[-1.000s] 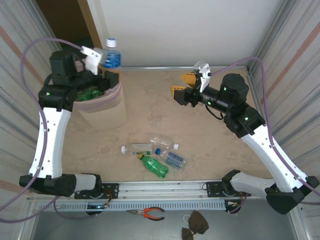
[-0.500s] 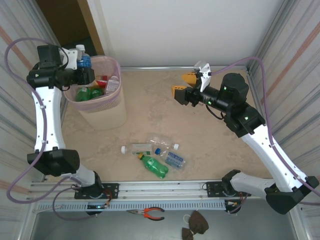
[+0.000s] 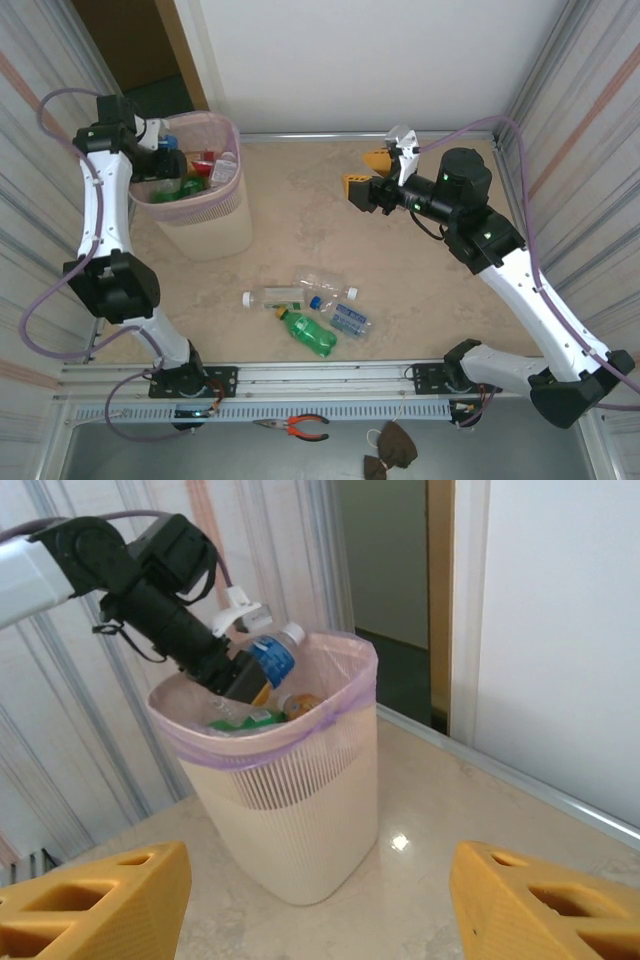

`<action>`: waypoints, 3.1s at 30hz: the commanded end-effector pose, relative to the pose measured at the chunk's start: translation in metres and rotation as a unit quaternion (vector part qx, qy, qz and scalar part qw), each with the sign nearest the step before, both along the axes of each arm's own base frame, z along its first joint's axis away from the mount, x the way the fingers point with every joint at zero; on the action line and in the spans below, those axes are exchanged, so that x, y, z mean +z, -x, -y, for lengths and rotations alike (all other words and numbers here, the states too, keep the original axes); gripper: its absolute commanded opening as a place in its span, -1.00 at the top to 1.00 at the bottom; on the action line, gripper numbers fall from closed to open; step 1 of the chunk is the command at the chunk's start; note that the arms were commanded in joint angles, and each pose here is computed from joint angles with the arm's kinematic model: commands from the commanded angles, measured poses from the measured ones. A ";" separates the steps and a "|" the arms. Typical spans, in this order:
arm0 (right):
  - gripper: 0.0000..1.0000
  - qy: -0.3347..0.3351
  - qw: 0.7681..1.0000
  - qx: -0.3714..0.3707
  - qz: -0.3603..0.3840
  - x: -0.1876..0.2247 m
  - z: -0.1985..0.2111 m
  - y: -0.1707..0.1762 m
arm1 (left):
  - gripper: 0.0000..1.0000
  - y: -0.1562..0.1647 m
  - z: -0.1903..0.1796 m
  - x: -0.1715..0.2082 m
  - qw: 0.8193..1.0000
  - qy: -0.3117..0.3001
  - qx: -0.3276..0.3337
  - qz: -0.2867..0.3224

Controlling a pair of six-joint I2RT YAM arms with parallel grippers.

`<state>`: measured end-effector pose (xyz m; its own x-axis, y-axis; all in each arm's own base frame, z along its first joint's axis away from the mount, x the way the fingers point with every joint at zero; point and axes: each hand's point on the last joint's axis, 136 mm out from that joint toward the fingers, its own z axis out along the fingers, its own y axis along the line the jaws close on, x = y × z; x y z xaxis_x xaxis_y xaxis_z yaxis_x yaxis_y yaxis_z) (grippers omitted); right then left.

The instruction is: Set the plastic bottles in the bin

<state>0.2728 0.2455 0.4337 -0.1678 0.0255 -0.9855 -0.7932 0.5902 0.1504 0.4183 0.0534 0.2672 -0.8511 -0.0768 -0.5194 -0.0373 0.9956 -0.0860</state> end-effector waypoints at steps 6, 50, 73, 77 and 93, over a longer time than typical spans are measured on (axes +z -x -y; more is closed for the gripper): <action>-0.36 -0.016 1.000 0.003 0.017 0.010 0.004 0.002 | -0.54 0.003 -0.005 0.023 0.999 -0.009 0.006 0.031; -0.34 0.490 0.844 0.197 -0.089 -0.242 -0.111 0.077 | -0.32 0.059 0.103 0.127 0.930 0.207 -0.140 0.269; -0.48 0.635 0.709 0.294 -0.091 -0.385 -0.223 0.081 | -0.35 0.081 0.082 0.146 0.918 0.219 -0.122 0.307; -0.42 0.637 0.702 0.304 -0.093 -0.399 -0.229 0.081 | -0.33 0.080 0.083 0.146 0.916 0.225 -0.123 0.310; 0.11 0.656 0.691 0.297 -0.064 -0.406 -0.233 0.075 | -0.31 0.080 0.083 0.150 0.913 0.229 -0.122 0.314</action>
<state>0.1995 0.4788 0.0221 0.1233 -0.9887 -0.0851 -0.9887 -0.1150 -0.0959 0.3448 -0.0279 0.4018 -0.4529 -0.2510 -0.8555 0.3543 0.8299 -0.4311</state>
